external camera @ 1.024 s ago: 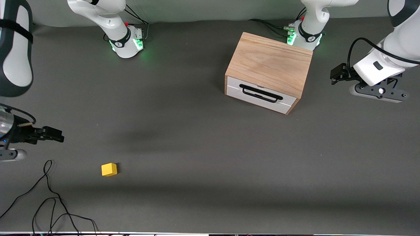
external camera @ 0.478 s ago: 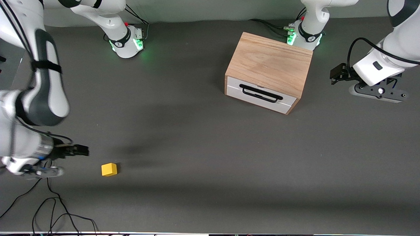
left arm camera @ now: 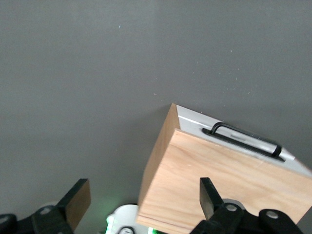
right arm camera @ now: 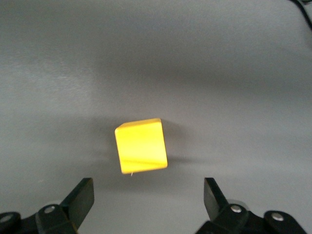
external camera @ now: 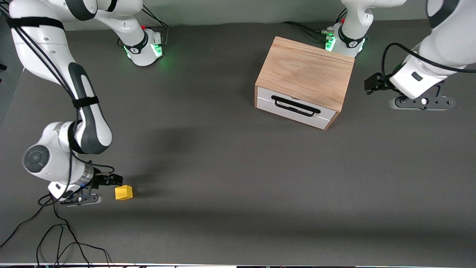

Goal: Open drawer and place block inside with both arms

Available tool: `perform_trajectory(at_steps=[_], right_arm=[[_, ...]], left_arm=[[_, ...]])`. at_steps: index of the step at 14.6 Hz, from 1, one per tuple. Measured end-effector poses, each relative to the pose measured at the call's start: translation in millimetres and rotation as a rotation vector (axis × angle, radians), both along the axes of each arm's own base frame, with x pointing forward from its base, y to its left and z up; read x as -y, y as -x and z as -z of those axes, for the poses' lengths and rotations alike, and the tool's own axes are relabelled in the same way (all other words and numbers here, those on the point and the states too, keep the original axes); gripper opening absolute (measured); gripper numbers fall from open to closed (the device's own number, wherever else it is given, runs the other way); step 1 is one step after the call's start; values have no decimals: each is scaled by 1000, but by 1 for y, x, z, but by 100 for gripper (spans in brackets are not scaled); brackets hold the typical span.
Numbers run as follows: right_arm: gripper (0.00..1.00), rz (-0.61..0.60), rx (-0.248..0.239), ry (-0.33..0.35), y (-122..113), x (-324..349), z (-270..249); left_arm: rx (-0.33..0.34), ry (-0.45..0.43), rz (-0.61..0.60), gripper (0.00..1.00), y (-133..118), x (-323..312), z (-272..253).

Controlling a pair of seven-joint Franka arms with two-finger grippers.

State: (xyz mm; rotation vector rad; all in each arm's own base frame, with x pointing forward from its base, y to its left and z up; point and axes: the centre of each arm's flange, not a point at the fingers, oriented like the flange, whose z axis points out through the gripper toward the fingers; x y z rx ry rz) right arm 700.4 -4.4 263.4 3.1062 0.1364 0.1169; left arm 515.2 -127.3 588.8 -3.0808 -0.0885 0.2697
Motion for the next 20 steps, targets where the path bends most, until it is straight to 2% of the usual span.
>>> perform_trajectory(at_steps=[2, 7, 10, 13, 15, 17, 20], right_arm=[[100, -1, 17, 2, -2, 0, 23], [100, -5, 71, 6, -7, 0, 56], [100, -7, 74, 6, -7, -1, 63], [96, -15, 71, -2, -6, -8, 66], [78, -16, 69, -3, -6, -9, 67], [55, -16, 67, -3, -6, -9, 68], [55, -16, 61, -3, -8, -9, 61]], left_arm=[[-5, -16, -119, 100, 6, 25, 3], [-89, 13, -494, 100, 3, 96, 43], [-108, -36, -673, 100, 8, 151, 75], [-109, -138, -795, 100, 18, 201, 121], [-120, -219, -851, 100, 20, 219, 163], [-141, -292, -909, 100, 21, 229, 202], [-148, -346, -963, 100, 16, 229, 232]])
